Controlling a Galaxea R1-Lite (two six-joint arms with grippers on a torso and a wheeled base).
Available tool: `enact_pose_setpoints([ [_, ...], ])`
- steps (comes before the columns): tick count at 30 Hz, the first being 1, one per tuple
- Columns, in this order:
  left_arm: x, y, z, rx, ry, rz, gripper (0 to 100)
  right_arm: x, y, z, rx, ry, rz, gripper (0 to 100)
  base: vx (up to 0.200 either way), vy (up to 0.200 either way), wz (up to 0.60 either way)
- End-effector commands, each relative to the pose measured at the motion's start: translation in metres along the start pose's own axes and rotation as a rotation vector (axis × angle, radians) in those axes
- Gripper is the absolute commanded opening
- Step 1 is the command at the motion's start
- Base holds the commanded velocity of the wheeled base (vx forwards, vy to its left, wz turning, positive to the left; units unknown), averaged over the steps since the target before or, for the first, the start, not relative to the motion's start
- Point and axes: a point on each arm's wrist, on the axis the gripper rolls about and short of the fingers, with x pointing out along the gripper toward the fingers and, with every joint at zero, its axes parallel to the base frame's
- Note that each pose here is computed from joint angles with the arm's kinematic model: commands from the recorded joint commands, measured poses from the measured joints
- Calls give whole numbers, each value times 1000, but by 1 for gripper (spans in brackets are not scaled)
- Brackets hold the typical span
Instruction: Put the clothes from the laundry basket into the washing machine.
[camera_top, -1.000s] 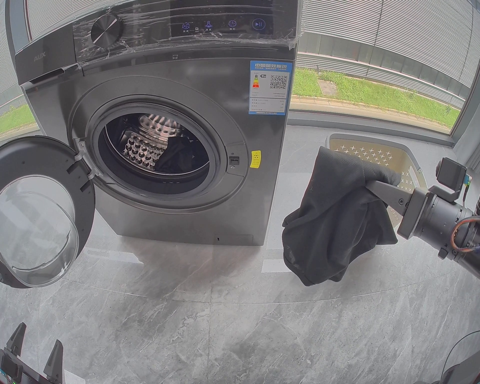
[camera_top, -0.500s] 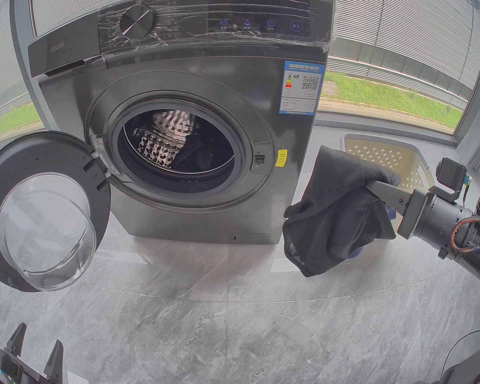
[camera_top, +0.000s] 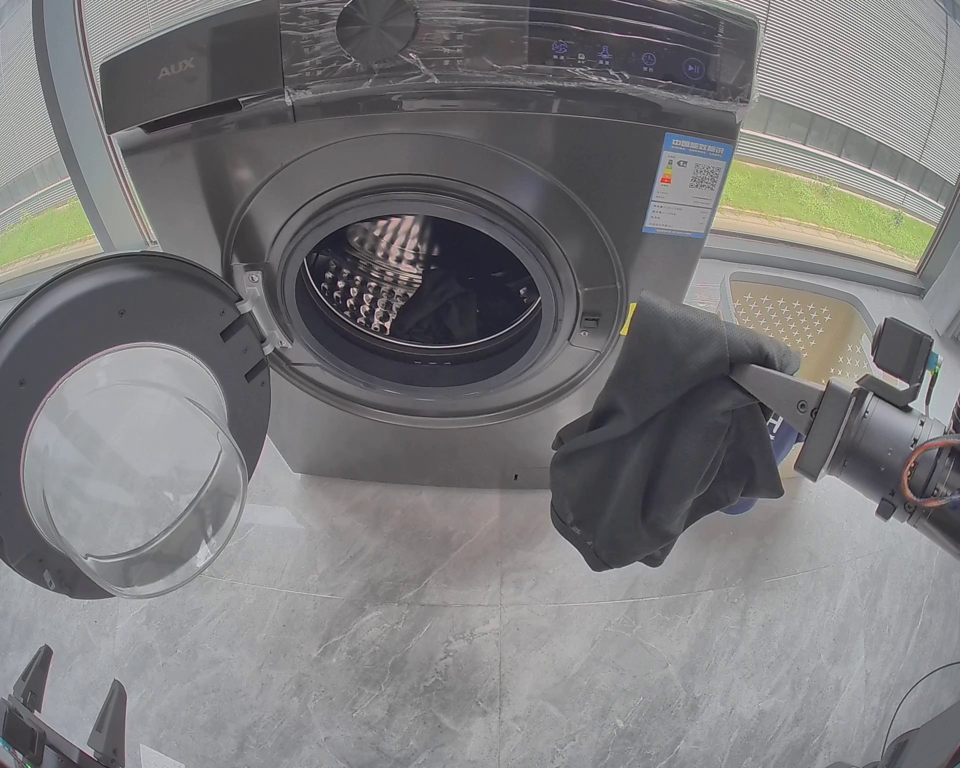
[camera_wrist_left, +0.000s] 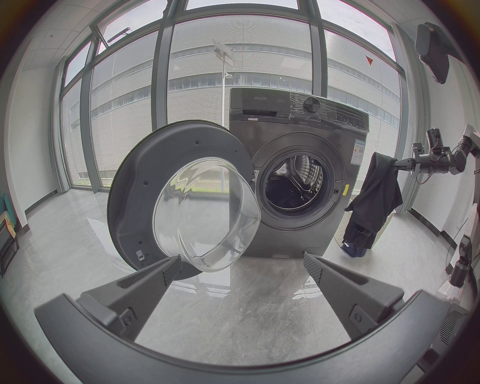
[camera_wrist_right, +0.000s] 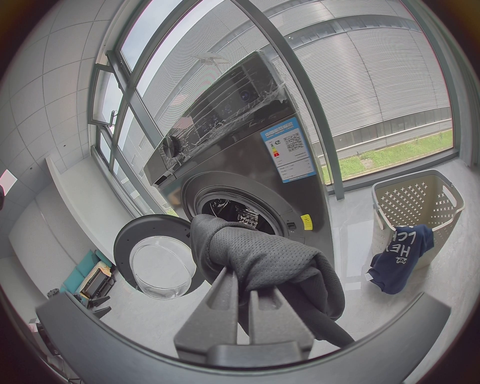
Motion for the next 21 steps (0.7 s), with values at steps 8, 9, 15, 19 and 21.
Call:
enact_pose_setpoints([
  [8, 0, 0, -5, 0, 5, 1, 100, 0, 0, 0, 0, 1, -1, 0, 0, 100, 0],
  [9, 0, 0, -5, 0, 5, 1, 100, 0, 0, 0, 0, 1, -1, 0, 0, 200, 0],
  [15, 0, 0, -5, 0, 5, 1, 100, 0, 0, -1, 1, 2, -1, 0, 0, 200, 0],
  [19, 0, 0, -5, 0, 5, 1, 100, 0, 0, -1, 1, 4, -2, 0, 0, 50, 0],
  [21, 0, 0, -5, 0, 5, 1, 100, 0, -1, -2, 1, 6, -2, 0, 0, 0, 0],
])
